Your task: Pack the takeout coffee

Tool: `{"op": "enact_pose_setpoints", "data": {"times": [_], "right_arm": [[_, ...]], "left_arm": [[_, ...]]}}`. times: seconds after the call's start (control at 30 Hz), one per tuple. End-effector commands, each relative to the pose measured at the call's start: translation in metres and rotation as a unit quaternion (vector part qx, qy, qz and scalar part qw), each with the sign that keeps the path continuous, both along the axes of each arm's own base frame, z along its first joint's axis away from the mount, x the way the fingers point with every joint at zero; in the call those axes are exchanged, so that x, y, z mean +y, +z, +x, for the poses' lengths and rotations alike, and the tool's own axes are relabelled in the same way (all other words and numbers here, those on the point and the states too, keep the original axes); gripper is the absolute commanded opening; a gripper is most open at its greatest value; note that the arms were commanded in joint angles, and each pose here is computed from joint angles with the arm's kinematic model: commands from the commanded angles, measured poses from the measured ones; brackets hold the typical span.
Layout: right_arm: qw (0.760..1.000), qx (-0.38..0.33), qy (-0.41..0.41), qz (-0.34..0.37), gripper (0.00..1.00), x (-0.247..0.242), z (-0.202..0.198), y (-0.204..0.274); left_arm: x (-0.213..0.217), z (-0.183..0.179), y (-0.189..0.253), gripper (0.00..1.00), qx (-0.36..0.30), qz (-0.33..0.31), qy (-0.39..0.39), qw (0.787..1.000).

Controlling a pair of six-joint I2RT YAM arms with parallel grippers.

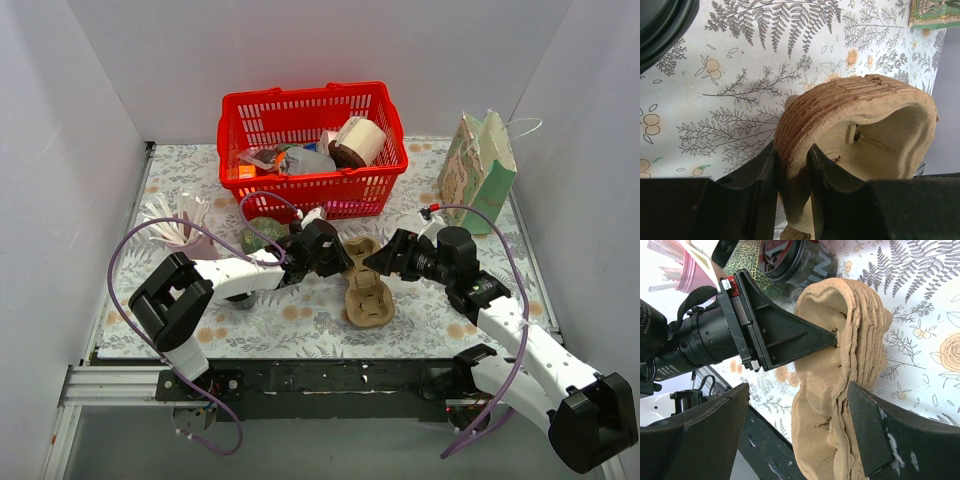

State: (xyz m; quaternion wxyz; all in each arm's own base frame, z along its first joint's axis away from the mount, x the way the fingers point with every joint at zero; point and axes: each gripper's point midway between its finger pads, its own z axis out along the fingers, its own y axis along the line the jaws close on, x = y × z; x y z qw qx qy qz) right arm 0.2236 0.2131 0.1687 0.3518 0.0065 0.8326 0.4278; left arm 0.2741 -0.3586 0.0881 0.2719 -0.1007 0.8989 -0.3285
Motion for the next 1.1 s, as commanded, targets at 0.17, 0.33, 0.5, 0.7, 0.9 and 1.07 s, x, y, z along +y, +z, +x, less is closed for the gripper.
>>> {"op": "enact_pose_setpoints", "data": {"times": [0.17,0.33,0.5,0.7,0.9,1.07], "right_arm": [[0.999,-0.030,0.029,0.023,0.86,0.013,0.004,0.021],[0.998,-0.028,0.036,0.031,0.86,0.017,0.003,0.021],[0.998,-0.035,0.036,0.034,0.86,0.019,0.007,0.025],[0.996,-0.031,0.058,0.058,0.86,0.030,0.006,0.026],[0.993,-0.055,0.079,0.061,0.86,0.042,0.006,0.036],[0.995,-0.049,0.076,0.044,0.86,0.041,0.008,0.027]], "left_arm": [[-0.016,0.005,0.034,0.00,-0.020,-0.044,-0.007,0.999],[-0.015,0.004,0.031,0.00,-0.019,-0.041,-0.008,0.999],[-0.016,0.005,0.026,0.00,-0.021,-0.033,-0.013,0.999],[-0.019,0.003,0.025,0.00,-0.022,-0.030,-0.021,0.999],[-0.021,0.002,0.021,0.00,-0.015,-0.026,-0.025,0.999],[-0.024,-0.001,0.021,0.00,-0.006,-0.031,-0.033,0.999]]}}
